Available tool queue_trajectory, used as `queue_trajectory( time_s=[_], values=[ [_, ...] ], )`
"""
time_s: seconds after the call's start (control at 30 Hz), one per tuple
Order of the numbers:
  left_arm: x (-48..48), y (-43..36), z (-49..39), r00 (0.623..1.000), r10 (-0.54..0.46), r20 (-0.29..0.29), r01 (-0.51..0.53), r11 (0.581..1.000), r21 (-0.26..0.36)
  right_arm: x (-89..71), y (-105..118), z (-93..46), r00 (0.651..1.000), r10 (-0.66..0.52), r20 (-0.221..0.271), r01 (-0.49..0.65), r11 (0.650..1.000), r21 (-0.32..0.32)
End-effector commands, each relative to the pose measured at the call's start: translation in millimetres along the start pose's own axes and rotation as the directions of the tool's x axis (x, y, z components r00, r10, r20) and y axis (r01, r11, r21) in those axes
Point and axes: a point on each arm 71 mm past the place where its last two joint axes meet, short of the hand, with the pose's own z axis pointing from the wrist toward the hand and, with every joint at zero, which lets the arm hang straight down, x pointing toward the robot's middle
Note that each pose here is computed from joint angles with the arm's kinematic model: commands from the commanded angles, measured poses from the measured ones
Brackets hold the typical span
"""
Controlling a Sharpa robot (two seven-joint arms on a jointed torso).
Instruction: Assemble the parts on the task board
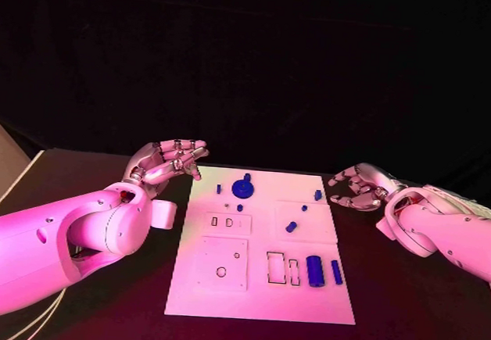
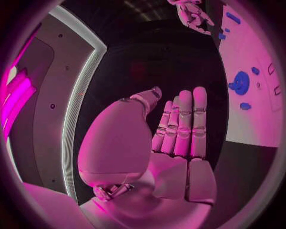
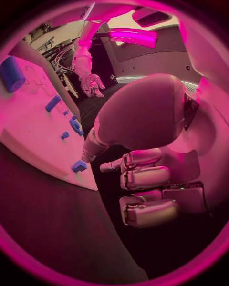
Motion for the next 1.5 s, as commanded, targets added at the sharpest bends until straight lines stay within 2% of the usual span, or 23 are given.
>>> queue_trajectory(
  time_s=[0.03,0.57,0.9,1.5],
  values=[
    [2.6,-0.2,0.2,1.000,-0.009,-0.022,0.009,1.000,0.008,3.8,0.5,2.8,0.999,-0.035,-0.034,0.034,0.999,-0.014],
    [2.5,0.0,0.1,1.000,-0.009,-0.022,0.009,1.000,0.008,18.3,-0.5,18.7,0.997,-0.052,-0.053,0.054,0.998,0.031],
    [2.4,0.0,0.1,1.000,-0.009,-0.022,0.009,1.000,0.008,27.1,1.2,22.6,0.995,-0.048,-0.085,0.051,0.998,0.037],
    [2.4,0.2,0.3,1.000,-0.008,-0.021,0.009,1.000,0.008,30.9,5.8,26.3,0.995,-0.047,-0.084,0.049,0.998,0.032]
  ],
)
